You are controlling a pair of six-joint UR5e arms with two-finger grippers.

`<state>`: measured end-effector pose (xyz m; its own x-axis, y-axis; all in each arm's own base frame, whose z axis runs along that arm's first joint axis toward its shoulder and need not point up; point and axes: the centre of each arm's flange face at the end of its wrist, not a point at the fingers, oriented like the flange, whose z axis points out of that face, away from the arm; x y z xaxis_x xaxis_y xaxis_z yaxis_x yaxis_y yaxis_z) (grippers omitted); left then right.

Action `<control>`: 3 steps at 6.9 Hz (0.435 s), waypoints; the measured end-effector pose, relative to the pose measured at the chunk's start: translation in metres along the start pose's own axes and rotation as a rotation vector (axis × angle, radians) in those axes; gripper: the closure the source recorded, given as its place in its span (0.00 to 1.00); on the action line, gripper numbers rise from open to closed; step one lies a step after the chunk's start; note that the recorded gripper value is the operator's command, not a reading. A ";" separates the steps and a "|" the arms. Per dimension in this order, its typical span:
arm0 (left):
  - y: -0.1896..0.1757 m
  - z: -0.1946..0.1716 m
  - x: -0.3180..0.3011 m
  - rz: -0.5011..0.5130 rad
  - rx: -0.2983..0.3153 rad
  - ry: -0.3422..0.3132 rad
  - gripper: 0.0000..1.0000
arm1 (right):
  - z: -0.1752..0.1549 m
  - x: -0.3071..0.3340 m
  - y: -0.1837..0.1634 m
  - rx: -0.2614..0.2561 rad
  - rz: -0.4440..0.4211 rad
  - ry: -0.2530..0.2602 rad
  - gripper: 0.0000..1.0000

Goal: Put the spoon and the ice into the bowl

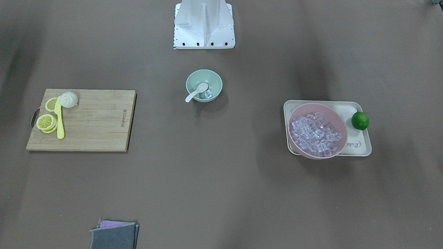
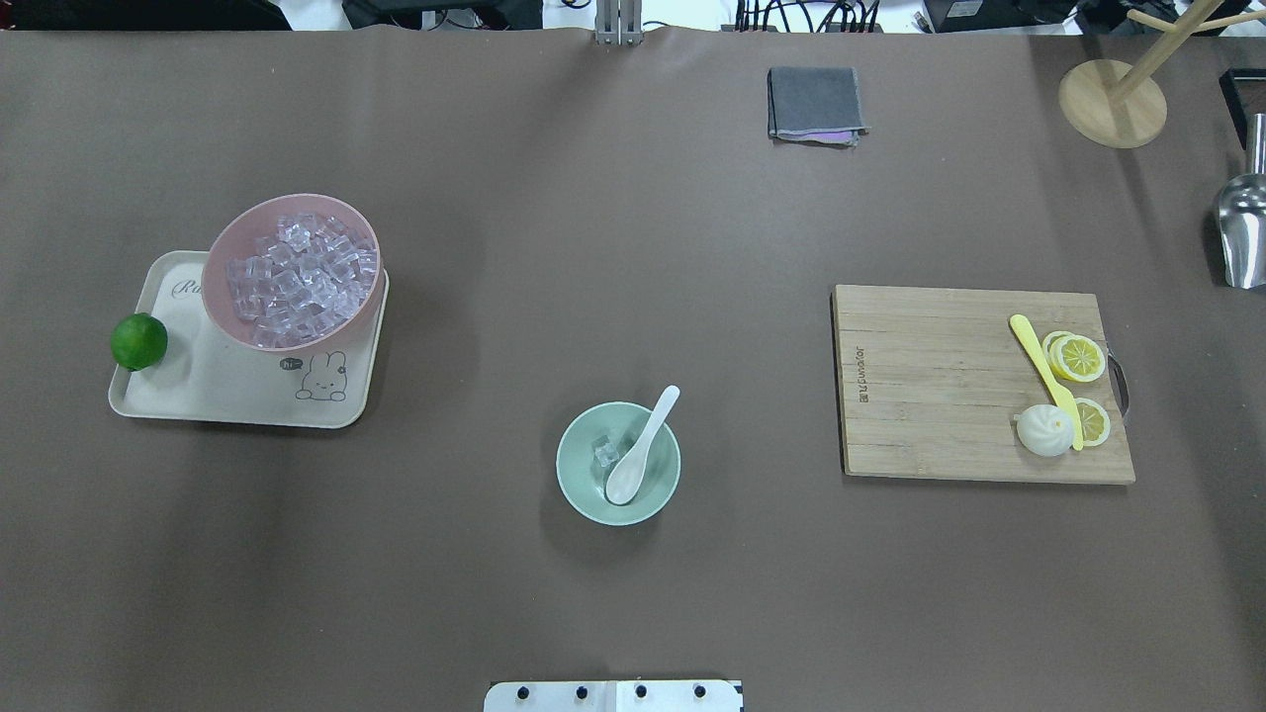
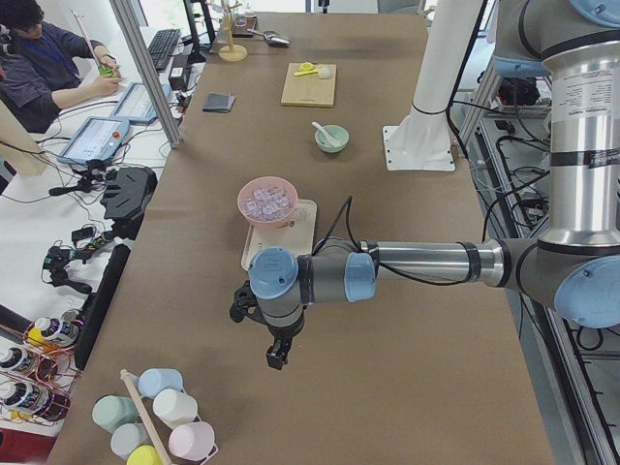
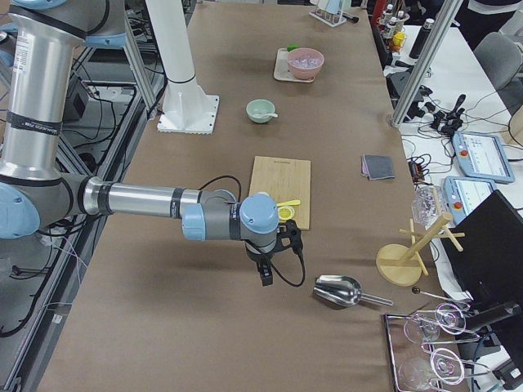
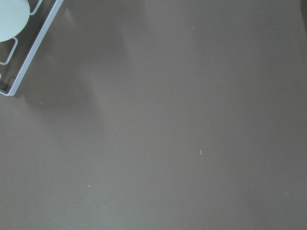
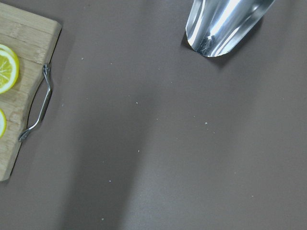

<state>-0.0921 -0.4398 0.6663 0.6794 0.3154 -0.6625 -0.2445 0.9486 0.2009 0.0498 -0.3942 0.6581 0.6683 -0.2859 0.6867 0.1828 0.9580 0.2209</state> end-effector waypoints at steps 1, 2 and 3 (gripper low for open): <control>0.000 0.000 0.000 -0.001 0.000 -0.001 0.01 | 0.000 0.000 0.000 0.000 0.000 0.000 0.00; 0.001 -0.001 -0.001 -0.002 0.001 -0.001 0.01 | 0.000 0.000 0.000 0.000 -0.001 -0.001 0.00; 0.002 -0.001 -0.001 -0.005 0.002 -0.001 0.01 | 0.000 0.000 0.000 0.000 -0.002 -0.001 0.00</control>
<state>-0.0944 -0.4380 0.6671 0.6816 0.3105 -0.6625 -0.2398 0.9503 0.1986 0.0497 -0.3940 0.6583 0.6675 -0.2879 0.6867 0.1840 0.9574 0.2225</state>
